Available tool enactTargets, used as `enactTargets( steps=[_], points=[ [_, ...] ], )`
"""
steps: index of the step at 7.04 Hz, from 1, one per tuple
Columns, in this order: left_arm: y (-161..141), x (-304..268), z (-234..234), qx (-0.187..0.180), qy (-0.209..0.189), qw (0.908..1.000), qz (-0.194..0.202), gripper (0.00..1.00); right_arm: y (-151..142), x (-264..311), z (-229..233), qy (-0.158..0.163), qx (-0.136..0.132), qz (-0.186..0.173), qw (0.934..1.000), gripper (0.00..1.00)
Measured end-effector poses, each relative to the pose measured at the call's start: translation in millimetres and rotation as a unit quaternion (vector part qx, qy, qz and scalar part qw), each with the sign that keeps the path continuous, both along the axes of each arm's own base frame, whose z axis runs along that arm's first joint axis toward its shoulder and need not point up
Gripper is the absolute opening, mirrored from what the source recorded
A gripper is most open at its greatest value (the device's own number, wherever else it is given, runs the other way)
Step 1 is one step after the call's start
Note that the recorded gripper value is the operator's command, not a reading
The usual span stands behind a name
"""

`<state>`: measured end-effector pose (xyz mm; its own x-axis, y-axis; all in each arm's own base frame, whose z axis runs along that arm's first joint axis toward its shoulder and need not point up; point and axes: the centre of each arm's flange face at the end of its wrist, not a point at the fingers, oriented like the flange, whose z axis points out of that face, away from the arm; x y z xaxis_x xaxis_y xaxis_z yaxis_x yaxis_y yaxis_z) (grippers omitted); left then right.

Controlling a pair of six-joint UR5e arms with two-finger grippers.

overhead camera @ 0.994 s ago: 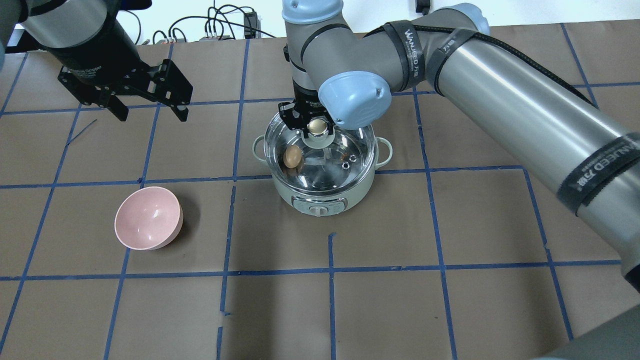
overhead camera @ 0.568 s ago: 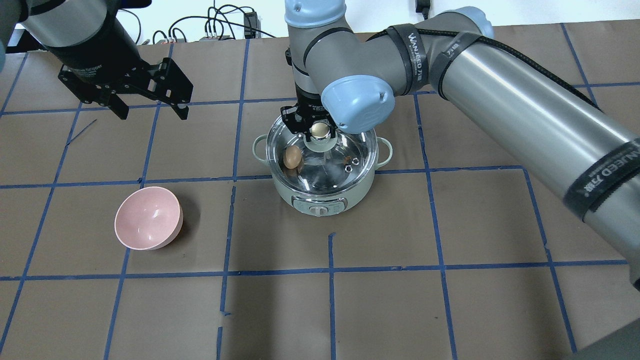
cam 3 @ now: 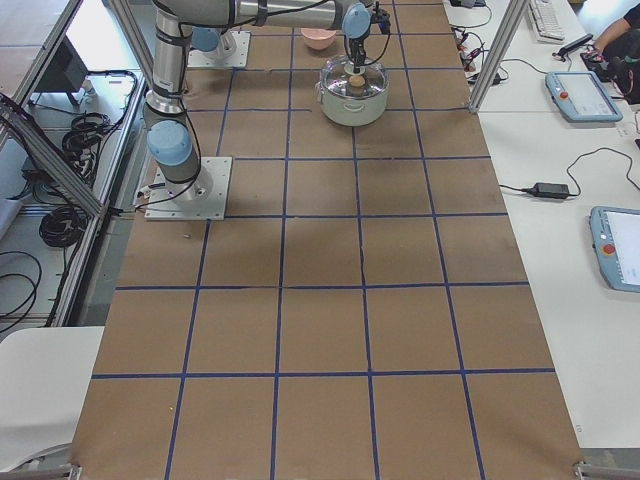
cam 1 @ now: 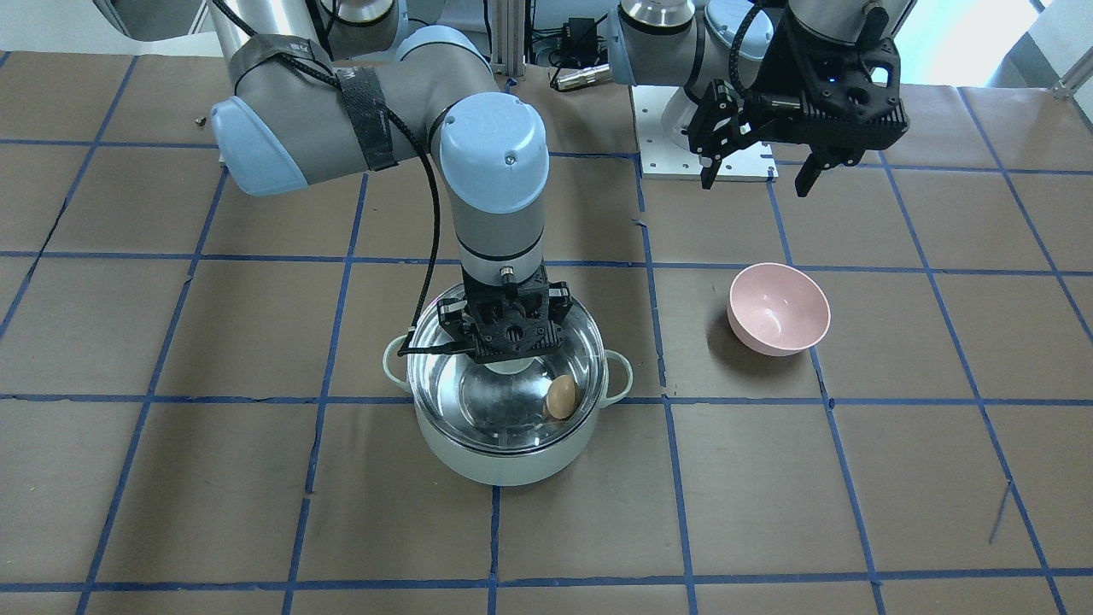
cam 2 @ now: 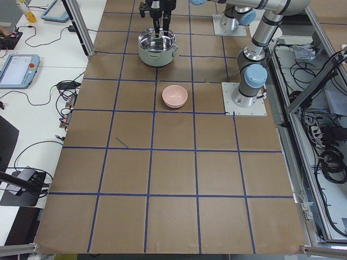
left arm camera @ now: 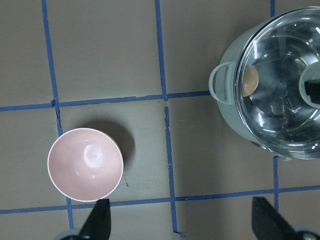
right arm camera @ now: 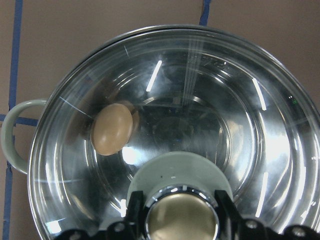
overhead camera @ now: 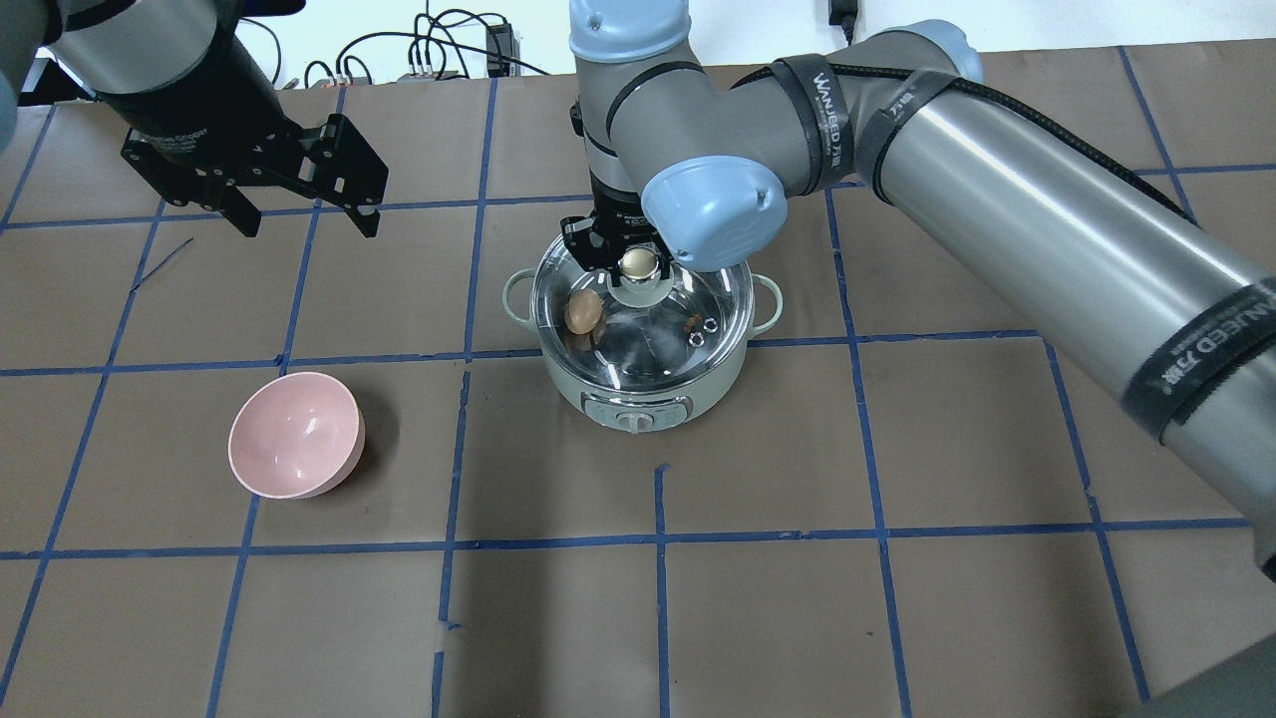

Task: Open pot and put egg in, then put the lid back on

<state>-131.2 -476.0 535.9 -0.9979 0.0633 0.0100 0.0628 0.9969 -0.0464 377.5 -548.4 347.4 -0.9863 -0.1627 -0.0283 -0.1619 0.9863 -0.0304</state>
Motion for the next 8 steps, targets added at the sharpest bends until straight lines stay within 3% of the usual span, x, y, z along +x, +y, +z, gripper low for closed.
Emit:
enactTargets(
  steps=[1, 2, 3, 6, 8],
  points=[
    [0, 0, 0, -0.001, 0.0, 1.0, 0.0, 1.0, -1, 0, 0, -0.001, -0.002, 0.0, 1.0, 0.22],
    [0, 0, 0, -0.001, 0.0, 1.0, 0.0, 1.0, -2, 1, -1, -0.002, -0.004, 0.0, 1.0, 0.76],
    [0, 0, 0, -0.001, 0.0, 1.0, 0.0, 1.0, -2, 1, -2, -0.002, -0.004, 0.001, 1.0, 1.0],
    [-1, 0, -1, 0.0, 0.0, 1.0, 0.0, 1.0, -2, -2, 7, -0.005, -0.008, 0.0, 1.0, 1.0],
    [-1, 0, -1, 0.0, 0.0, 1.0, 0.0, 1.0, 15, -30, 68, -0.014, -0.017, -0.014, 0.9997, 1.0]
  ],
)
